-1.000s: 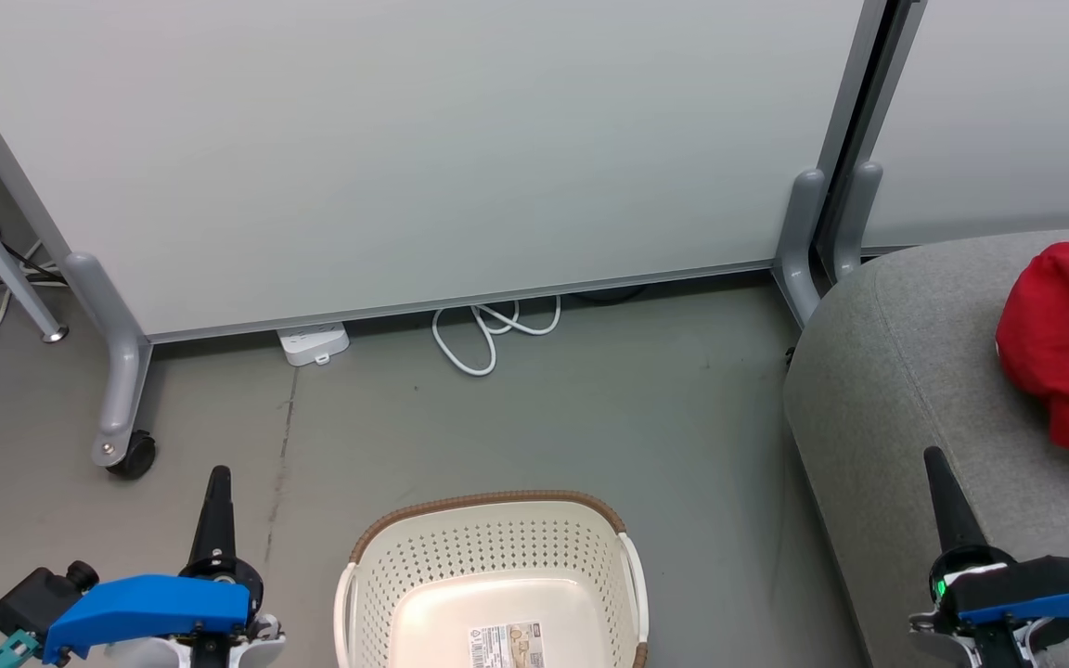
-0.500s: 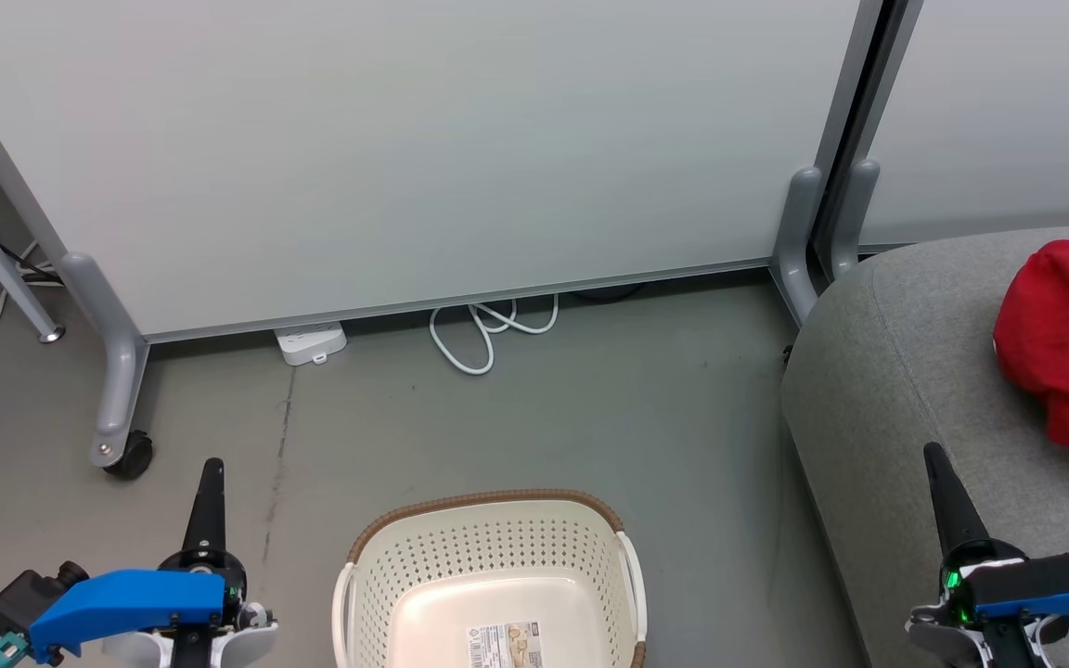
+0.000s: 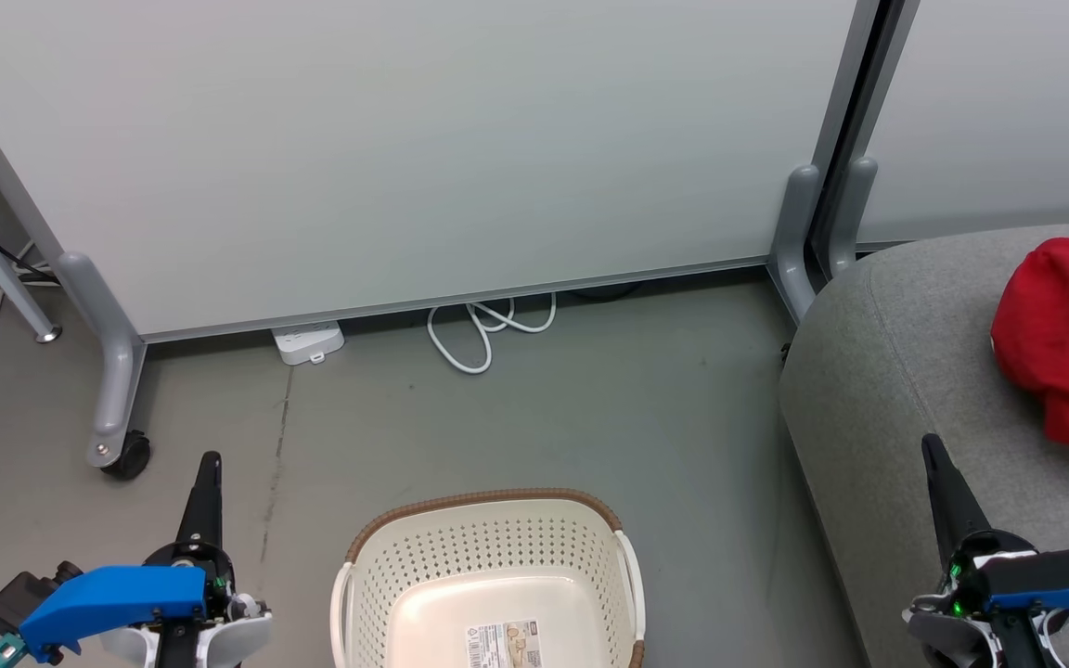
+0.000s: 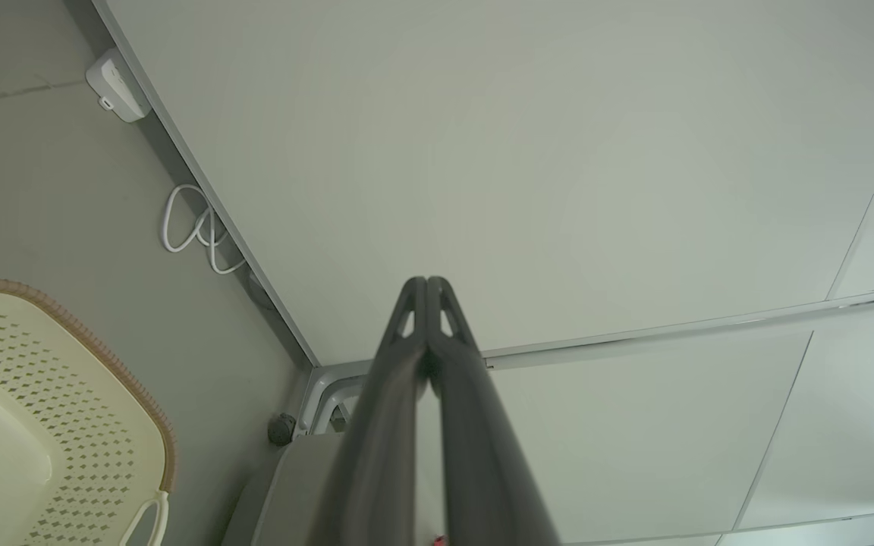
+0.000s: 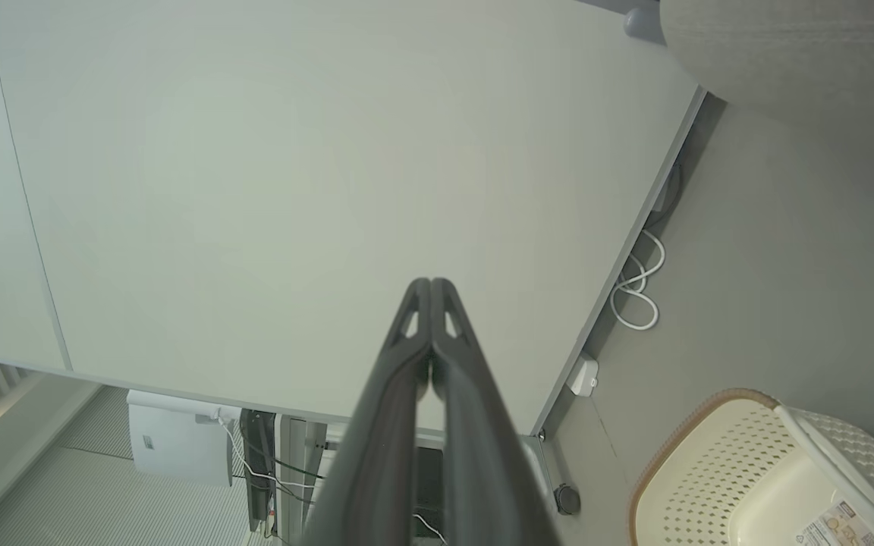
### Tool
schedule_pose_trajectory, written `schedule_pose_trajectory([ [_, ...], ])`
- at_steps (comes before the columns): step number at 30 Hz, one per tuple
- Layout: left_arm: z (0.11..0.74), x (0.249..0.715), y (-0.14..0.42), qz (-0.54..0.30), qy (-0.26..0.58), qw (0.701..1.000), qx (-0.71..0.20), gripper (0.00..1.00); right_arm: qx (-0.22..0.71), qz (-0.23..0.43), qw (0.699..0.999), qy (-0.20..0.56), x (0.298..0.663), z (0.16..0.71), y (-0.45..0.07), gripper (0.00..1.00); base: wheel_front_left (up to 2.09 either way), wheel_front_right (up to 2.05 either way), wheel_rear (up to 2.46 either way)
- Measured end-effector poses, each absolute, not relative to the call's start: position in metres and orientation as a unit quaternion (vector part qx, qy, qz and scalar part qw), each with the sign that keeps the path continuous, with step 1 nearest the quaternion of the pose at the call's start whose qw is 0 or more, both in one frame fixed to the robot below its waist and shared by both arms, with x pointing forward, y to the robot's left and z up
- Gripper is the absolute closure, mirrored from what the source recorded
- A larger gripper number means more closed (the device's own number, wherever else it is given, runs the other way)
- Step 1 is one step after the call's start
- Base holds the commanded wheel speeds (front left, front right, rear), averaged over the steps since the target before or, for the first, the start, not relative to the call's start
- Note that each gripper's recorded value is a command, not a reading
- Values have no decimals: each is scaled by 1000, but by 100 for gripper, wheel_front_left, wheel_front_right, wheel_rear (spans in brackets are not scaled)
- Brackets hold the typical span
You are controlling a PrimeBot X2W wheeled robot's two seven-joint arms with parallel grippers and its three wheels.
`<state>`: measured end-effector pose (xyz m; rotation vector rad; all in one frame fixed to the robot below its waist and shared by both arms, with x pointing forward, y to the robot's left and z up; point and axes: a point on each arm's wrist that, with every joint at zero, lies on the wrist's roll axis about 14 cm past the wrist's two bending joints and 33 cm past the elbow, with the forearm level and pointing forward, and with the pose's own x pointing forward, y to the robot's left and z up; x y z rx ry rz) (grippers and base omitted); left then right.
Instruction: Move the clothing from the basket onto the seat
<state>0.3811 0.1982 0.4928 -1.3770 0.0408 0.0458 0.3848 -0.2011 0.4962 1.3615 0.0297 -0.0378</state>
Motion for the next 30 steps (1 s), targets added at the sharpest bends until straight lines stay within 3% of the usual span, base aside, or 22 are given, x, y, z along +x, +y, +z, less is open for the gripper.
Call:
schedule_pose_trajectory([
  [30,503,387,200,6,6,706,-708,100,708,-4,706,3,387,504,-200,100,0,0,0],
])
